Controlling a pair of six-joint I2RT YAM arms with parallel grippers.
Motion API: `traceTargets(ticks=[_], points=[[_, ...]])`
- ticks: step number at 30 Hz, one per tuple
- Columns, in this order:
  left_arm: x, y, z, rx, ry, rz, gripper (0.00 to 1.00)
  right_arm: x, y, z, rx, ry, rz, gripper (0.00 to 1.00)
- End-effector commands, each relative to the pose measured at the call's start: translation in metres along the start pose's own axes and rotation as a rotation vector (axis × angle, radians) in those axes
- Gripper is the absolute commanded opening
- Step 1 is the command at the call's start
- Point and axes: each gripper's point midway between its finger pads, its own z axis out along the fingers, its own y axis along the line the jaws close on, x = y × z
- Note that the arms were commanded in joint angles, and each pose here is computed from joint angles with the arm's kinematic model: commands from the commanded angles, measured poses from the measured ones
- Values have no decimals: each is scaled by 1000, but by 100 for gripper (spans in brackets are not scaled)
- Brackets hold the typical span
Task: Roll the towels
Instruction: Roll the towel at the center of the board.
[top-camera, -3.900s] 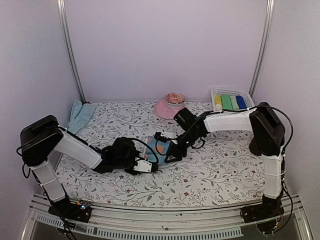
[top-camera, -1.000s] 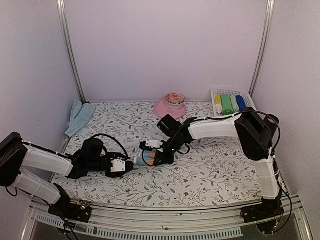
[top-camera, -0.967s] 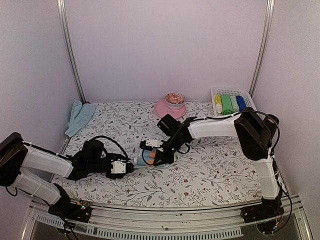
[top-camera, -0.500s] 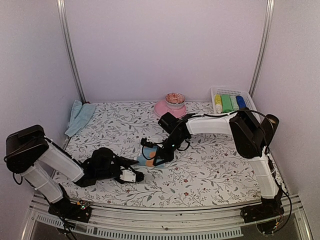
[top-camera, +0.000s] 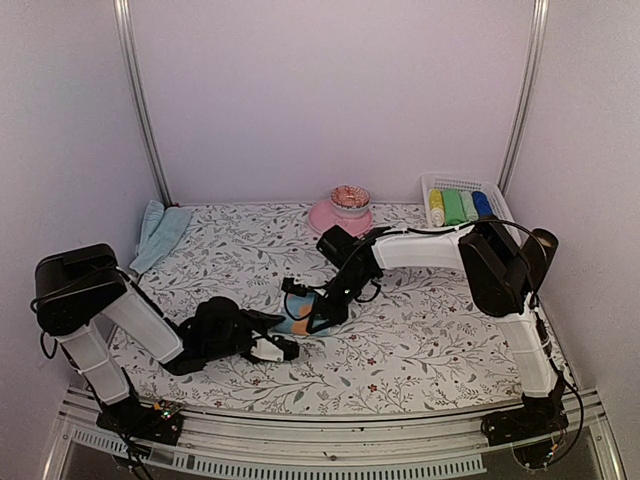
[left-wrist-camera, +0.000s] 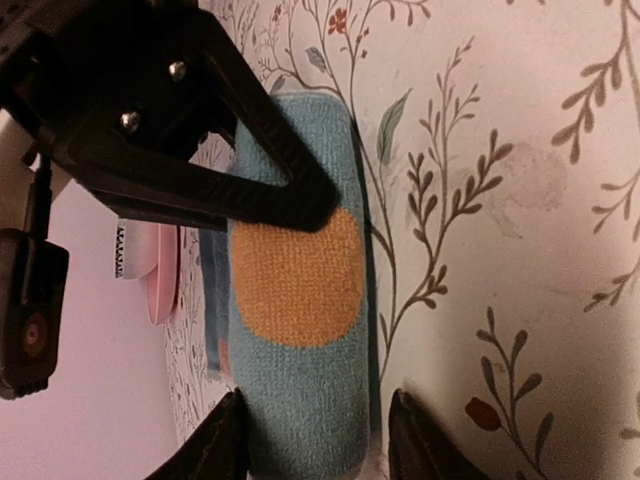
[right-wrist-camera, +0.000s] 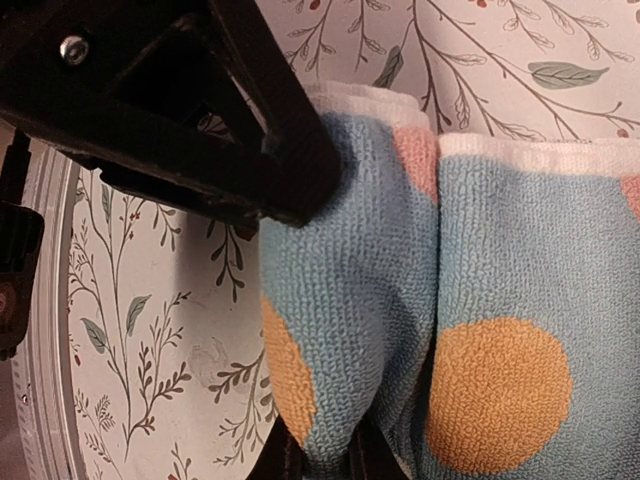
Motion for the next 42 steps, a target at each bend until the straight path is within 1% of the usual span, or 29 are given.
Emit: traceTargets(ticks=[1,5,8,10,13,15,16,18,19,21,23,24,29,32,35,42], points=[[-2,4,6,-23,14,24,46,37,3,20,-55,104,85,8],[7,1,13,-21,69,24,46,37,4,19,-61,104,80,8],[13,-3,18,-17,97,40,41,37,5,19,-67,101,76,8],[16,-8,20,-5,110,51,33,37,6,19,-73,101,74,8],[20,-16,21,25,121,66,13,37,6,18,-74,98,70,8],[21,-22,20,52,125,70,4,35,5,15,-72,90,70,8],[21,-24,19,63,125,69,1,32,4,13,-67,84,67,9],[20,-28,18,100,125,59,0,29,0,8,-39,79,58,13],[20,-32,17,128,127,48,0,21,0,-1,-12,59,37,16],[17,-38,15,199,127,12,0,12,-1,-15,52,33,2,28],[17,-47,11,293,138,-43,0,1,2,-37,124,-11,-42,37],[13,-45,12,320,135,-70,0,0,2,-44,163,-22,-61,41],[2,-44,7,446,131,-196,0,-4,12,-85,344,-106,-165,57],[-3,-43,6,528,128,-266,0,-4,20,-101,455,-154,-222,61],[-5,-41,7,600,130,-337,0,11,33,-101,535,-181,-283,61],[0,-40,12,774,157,-504,0,19,63,-101,673,-294,-513,63]])
